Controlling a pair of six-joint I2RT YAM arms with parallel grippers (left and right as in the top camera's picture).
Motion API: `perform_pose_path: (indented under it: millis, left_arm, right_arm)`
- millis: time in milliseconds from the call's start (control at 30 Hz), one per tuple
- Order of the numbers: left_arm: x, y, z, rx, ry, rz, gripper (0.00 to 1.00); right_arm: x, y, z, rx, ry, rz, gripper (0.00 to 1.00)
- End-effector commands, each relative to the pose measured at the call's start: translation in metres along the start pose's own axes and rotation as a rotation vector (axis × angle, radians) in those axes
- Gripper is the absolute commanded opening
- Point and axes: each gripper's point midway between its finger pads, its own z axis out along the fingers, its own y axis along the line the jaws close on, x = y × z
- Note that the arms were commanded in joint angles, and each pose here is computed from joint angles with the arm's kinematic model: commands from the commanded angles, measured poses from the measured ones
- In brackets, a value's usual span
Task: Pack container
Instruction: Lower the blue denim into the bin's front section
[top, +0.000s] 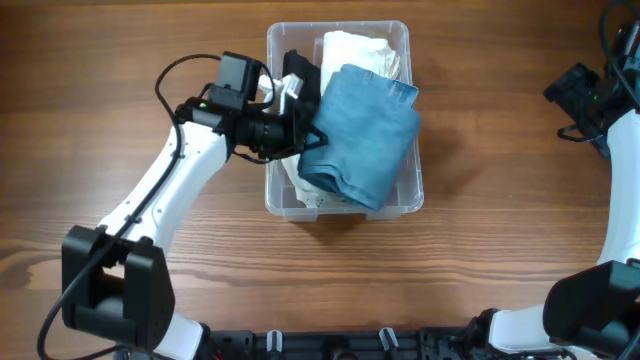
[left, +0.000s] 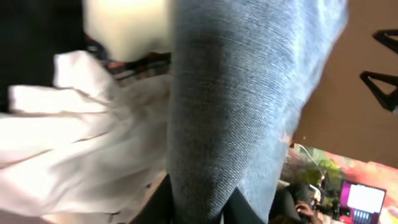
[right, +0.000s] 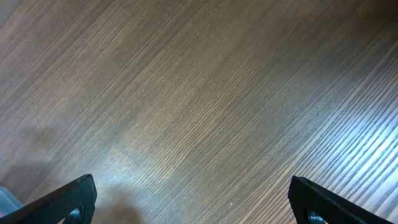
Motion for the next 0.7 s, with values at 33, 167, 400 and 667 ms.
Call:
perform_pose_path:
  millis: [33,167,400,667]
  left_arm:
    - [-0.011,0.04,-0.012,-0.161,-0.049,-0.024,0.56]
    - [-0.014,0.044,-0.017,-0.208,-0.07,0.053,0.85]
    - [-0.057,-0.042,-0.078,-0.119,-0.292,0.259,0.83]
    - [-0.023,-0.117,-0.049,-0.078,-0.278,0.459,0.1]
  right_arm:
    - [0.0,-0.001,0.002,0.007,0.0,0.012,1.0]
    - [0.0,-0.001,0.002,0.007,0.0,0.012,1.0]
    - [0.0,-0.001,0.002,0.007,0.0,0.012,1.0]
    - [0.0,-0.001,0.002,0.007,0.0,0.012,1.0]
